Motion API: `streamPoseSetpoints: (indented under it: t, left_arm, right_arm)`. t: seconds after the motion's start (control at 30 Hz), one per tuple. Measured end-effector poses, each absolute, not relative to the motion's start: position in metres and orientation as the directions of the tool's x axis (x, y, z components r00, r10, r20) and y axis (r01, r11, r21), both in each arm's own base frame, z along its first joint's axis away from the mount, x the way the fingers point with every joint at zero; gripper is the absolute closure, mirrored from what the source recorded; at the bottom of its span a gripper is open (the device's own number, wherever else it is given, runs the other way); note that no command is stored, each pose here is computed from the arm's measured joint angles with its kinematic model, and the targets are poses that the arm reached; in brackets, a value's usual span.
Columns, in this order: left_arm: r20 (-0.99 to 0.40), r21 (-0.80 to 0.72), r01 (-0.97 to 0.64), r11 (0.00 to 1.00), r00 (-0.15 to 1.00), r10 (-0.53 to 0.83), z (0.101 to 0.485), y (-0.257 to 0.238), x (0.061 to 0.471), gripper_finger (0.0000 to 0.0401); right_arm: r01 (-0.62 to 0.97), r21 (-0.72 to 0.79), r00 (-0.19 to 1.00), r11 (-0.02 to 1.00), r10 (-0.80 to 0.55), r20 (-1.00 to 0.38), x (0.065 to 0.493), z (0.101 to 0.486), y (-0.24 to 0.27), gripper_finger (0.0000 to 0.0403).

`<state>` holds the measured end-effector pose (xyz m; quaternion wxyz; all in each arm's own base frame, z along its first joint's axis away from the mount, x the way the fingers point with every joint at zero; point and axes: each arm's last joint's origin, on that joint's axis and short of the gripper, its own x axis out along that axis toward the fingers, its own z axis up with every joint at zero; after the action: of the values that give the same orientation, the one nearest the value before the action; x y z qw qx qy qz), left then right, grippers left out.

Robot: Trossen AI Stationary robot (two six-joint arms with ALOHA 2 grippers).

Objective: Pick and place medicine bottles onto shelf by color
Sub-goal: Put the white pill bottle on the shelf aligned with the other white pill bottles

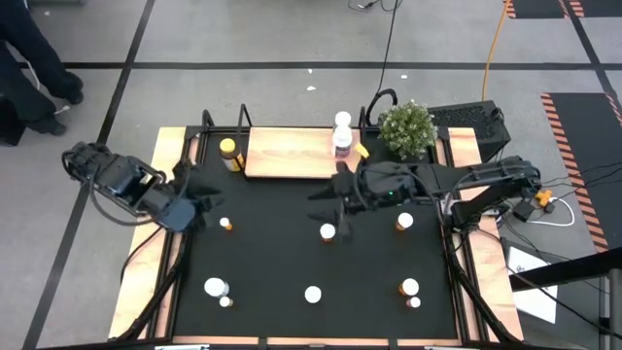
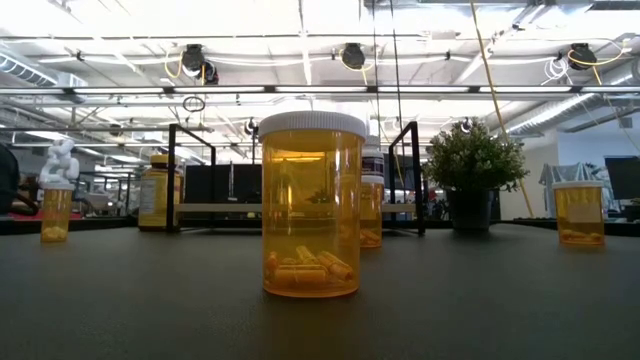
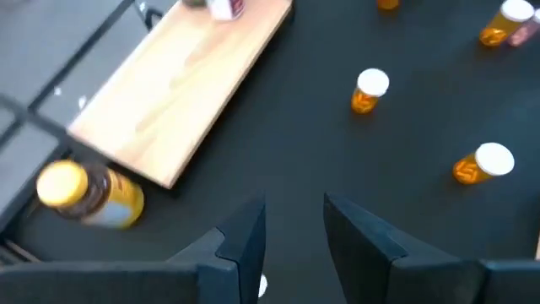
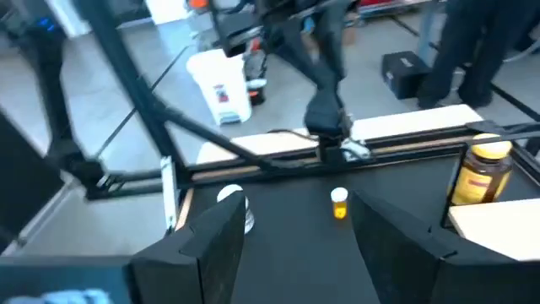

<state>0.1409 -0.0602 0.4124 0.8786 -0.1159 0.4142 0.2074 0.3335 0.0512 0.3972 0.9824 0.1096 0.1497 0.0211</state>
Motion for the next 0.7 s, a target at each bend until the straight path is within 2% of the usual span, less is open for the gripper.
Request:
streamPoseSetpoints:
  t: [0.17, 0.33, 0.4, 0.53, 0.7]
  left_arm:
    - [-0.865, -0.172, -0.552, 0.816, 0.481, 0.144, 0.388, -0.067, 0.133, 0.0275]
    - [-0.975, -0.133, -0.567, 0.813, 0.223, -0.004, 0.349, -0.087, 0.121, 0.0256]
    - [-0.986, -0.118, -0.543, 0.832, 0.163, -0.033, 0.340, -0.093, 0.116, 0.0252]
    - [-0.991, -0.118, -0.518, 0.847, 0.116, -0.068, 0.335, -0.100, 0.110, 0.0252]
    - [-0.988, -0.146, -0.508, 0.849, 0.117, -0.100, 0.338, -0.100, 0.103, 0.0252]
  right_arm:
    - [0.035, 0.321, 0.959, 0.946, 0.058, -0.277, 0.359, 0.380, 0.050, 0.0194]
    - [-0.007, 0.347, 0.971, 0.938, 0.089, -0.220, 0.393, 0.353, 0.065, 0.0194]
    - [-0.045, 0.369, 0.969, 0.928, 0.130, -0.210, 0.412, 0.332, 0.072, 0.0194]
    - [-0.118, 0.417, 0.952, 0.901, 0.222, -0.211, 0.456, 0.299, 0.083, 0.0184]
    - [-0.186, 0.337, 0.951, 0.923, 0.256, -0.175, 0.510, 0.282, 0.093, 0.0149]
